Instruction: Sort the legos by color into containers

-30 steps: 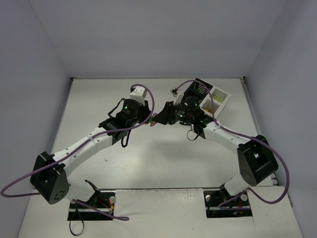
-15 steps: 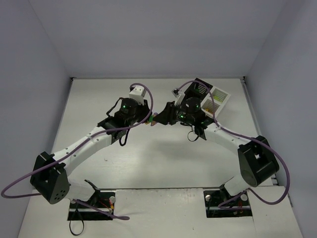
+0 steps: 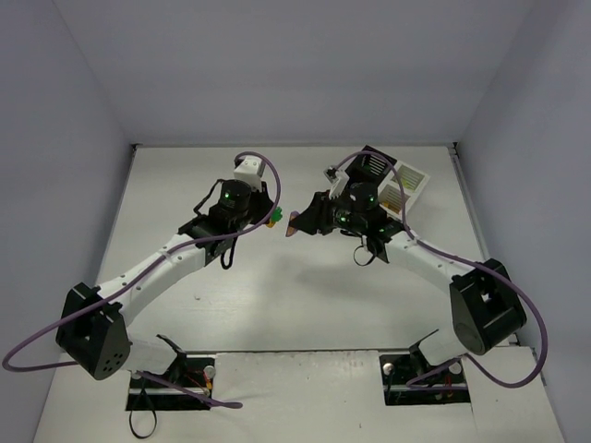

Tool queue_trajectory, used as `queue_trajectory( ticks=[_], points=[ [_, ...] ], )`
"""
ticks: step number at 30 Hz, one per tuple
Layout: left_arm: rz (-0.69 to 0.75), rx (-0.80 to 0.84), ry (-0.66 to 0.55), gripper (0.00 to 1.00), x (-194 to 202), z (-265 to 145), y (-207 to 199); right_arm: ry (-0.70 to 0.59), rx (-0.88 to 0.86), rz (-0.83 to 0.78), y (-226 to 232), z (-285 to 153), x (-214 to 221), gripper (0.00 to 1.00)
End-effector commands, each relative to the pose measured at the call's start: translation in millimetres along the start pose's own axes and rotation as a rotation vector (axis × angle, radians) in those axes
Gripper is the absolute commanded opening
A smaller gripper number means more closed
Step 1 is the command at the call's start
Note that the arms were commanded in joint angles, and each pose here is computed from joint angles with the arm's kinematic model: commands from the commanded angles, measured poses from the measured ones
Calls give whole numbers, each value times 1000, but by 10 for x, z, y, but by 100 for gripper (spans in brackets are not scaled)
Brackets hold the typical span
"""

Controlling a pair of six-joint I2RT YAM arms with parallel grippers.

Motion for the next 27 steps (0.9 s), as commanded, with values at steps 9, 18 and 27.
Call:
queue_trajectory(
  ticks=[9,18,27],
  points=[
    [29,4,-115,4,-382,-108,-32,-179,243,-257,-101,-392,-741,0],
    [63,-4,-122,4,-454,-233,-6,-359,660,-422,-680,-936,-1552,0],
    [65,10,-121,4,-459,-253,-24,-335,796,-421,-1200,-829,-1711,0]
  ],
)
Point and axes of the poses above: each gripper's point midway between its finger pads, its own z axis out along the fingers, its own y axis along the line the jaws close on, x = y × z, the point moved 3 cm from there along -z, back along the fingers, and after that the axes turned 2 degrees about z, right-handed, at the moved point
